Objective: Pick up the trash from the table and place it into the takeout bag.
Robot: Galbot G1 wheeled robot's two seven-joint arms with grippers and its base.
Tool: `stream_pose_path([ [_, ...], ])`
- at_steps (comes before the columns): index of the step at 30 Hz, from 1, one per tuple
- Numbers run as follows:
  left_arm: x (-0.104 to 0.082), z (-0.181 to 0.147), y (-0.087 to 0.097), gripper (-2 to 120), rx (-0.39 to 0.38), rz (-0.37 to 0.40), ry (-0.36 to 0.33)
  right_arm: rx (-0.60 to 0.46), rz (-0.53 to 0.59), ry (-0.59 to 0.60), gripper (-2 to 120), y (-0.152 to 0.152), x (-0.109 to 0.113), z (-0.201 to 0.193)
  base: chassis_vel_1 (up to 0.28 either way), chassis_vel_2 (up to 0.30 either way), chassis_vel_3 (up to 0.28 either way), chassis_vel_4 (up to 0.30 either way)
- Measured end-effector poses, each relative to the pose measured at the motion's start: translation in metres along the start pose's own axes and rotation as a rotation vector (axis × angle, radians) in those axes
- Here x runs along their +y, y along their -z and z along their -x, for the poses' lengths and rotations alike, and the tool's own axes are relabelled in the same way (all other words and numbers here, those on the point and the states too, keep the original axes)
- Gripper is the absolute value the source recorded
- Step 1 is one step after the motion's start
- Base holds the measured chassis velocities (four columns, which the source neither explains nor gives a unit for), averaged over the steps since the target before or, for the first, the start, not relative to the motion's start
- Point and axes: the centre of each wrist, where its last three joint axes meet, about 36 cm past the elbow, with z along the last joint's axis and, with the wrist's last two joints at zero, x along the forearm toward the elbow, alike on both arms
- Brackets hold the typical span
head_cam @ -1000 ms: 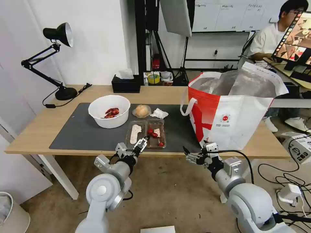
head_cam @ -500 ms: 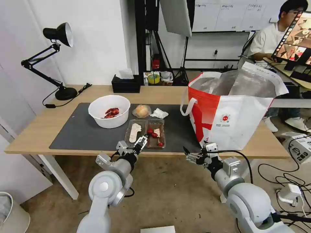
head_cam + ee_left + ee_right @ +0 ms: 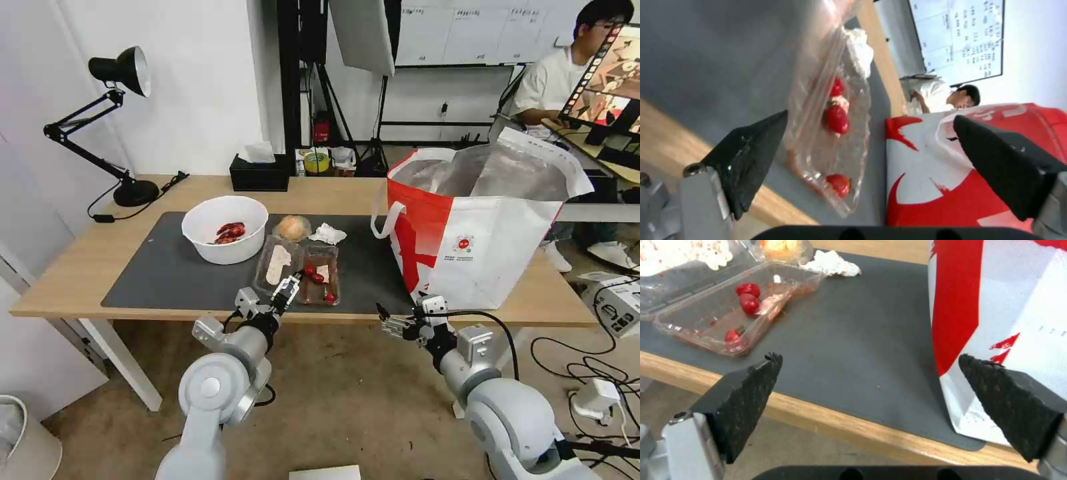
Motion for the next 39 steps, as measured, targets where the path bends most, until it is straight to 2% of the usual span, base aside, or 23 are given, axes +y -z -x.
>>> stream_pose_path([
  [6,0.000,-0.001,0.001,100,-0.007,0.003,-0.008,0.000,0.000,0.000,100,0.000,0.000,0.000,0.000,0.000,0.000,0.000],
  [15,-0.011,-0.004,0.010,100,-0.047,0.014,-0.099,0.003,-0.003,0.000,100,-0.001,0.001,0.001,0.000,0.000,0.000,0.000],
  [32,-0.016,0.000,0.008,100,-0.030,0.022,-0.141,0.003,-0.007,-0.007,100,-0.001,-0.001,-0.001,0.000,0.000,0.000,0.000],
  [37,-0.018,0.005,0.005,100,-0.018,0.075,-0.160,0.001,-0.007,-0.007,100,0.000,-0.001,-0.003,0.000,0.000,0.000,0.000],
  [39,-0.018,0.011,0.008,100,-0.022,0.159,-0.171,-0.002,-0.007,-0.009,100,0.001,-0.001,-0.004,0.000,0.000,0.000,0.000],
])
